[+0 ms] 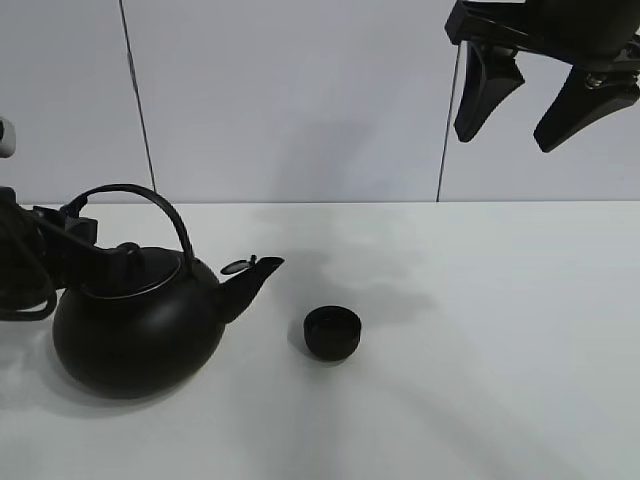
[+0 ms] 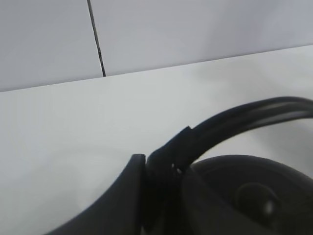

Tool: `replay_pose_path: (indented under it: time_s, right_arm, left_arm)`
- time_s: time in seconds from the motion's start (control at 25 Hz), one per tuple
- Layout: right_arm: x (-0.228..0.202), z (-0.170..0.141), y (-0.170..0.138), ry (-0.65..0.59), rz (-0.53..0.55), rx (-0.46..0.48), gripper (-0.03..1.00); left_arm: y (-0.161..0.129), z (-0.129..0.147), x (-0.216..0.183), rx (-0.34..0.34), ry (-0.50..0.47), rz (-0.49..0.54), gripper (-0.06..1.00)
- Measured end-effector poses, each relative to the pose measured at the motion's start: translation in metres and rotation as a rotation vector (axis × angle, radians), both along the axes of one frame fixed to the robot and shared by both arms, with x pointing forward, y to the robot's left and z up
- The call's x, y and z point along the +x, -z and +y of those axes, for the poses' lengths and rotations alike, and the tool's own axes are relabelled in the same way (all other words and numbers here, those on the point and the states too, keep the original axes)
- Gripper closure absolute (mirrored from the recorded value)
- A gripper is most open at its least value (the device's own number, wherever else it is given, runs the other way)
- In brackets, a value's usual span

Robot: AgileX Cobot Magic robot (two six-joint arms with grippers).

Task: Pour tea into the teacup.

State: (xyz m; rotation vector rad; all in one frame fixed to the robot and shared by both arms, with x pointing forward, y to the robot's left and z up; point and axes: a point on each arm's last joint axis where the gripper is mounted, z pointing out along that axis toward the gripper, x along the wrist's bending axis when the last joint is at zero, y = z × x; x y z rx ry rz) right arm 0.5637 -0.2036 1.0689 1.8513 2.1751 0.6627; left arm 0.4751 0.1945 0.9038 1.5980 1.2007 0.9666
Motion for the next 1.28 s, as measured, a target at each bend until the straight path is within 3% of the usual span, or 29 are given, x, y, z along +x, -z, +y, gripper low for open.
replay_pose_path:
  time_s: [0.68,1.08,1.28]
  right_arm:
    - [0.000,0.000,0.000,0.002,-0.006,0.006,0.47]
    - [0.001,0.001,0.000,0.003,-0.006,0.012,0.47]
    - [0.000,0.002,-0.001,0.007,-0.001,0.029,0.47]
  left_arm:
    - [0.005,-0.004,0.002,0.016,0.056,-0.022,0.83]
    - [0.002,-0.003,0.000,-0.008,0.060,-0.055,0.64]
    - [0.007,-0.005,-0.016,0.006,0.096,-0.029,0.61]
